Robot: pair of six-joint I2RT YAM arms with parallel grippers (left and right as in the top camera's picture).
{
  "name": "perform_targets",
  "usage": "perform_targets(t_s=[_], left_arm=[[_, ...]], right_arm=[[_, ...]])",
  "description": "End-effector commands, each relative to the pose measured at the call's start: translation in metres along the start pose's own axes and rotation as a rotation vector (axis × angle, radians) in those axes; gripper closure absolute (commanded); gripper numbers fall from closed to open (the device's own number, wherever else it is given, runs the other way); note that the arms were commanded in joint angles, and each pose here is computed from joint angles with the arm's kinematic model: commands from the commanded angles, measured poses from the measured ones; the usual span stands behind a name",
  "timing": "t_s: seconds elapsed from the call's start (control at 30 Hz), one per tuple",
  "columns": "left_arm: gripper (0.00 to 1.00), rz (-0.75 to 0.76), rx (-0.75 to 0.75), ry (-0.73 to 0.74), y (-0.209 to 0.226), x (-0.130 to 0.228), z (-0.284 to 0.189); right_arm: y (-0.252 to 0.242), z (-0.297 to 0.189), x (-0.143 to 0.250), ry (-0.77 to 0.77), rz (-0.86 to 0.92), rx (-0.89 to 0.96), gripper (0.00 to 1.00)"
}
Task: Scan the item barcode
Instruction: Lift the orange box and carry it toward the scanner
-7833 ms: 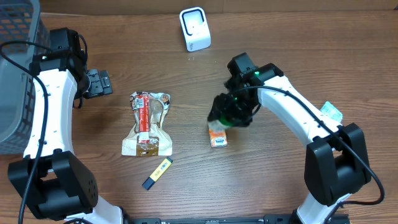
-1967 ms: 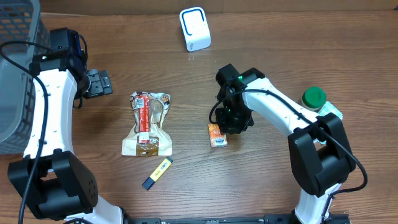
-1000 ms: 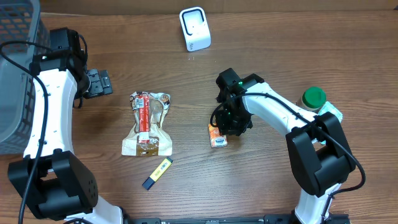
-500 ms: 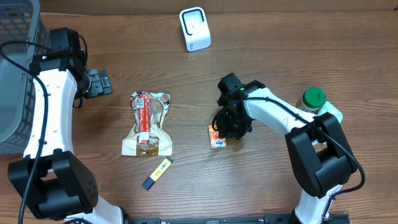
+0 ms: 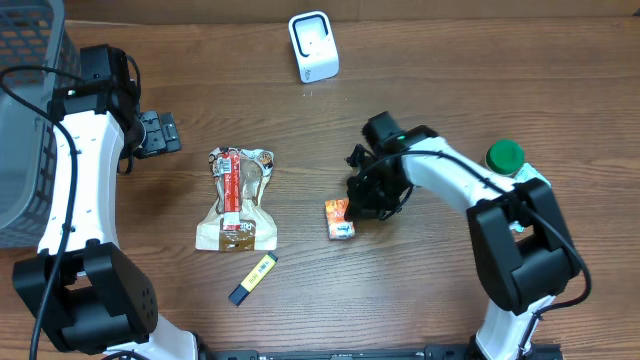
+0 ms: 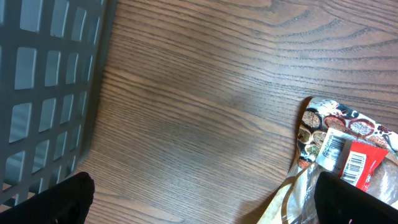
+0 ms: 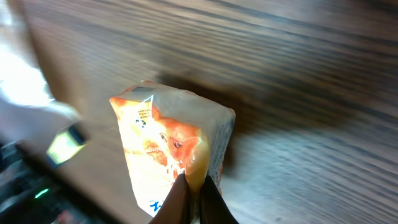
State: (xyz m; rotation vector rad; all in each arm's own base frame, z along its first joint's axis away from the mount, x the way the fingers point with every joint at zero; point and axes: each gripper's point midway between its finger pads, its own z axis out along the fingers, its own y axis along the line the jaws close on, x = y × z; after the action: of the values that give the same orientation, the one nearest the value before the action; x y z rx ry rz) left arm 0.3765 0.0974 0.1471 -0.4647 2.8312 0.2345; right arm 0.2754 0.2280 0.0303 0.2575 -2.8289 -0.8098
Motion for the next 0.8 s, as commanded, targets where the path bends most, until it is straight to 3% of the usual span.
perform_targets(t_s=[0.0,0.4,0.63,0.77], left_arm=[[0.0,0.021,0.003,-0.003,-0.002,-0.001,-0.001],[0.0,0.021,0.003,-0.003,-0.002,-0.001,-0.001],[0.0,0.021,0.003,-0.003,-0.002,-0.001,-0.001],[0.0,0.021,0.003,-0.003,-0.002,-0.001,-0.001]], right_arm=[[0.041,-0.042,-0.002,-0.055,-0.126,-0.273,0.96],[0.086,-0.121,0.014,-0.174,-0.363,-0.823,0.96],[0.096,-0.152,0.011,-0.266,-0.406,-0.996,0.96],[0.091,-0.156,0.009,-0.273,-0.374,-0.996,0.96]])
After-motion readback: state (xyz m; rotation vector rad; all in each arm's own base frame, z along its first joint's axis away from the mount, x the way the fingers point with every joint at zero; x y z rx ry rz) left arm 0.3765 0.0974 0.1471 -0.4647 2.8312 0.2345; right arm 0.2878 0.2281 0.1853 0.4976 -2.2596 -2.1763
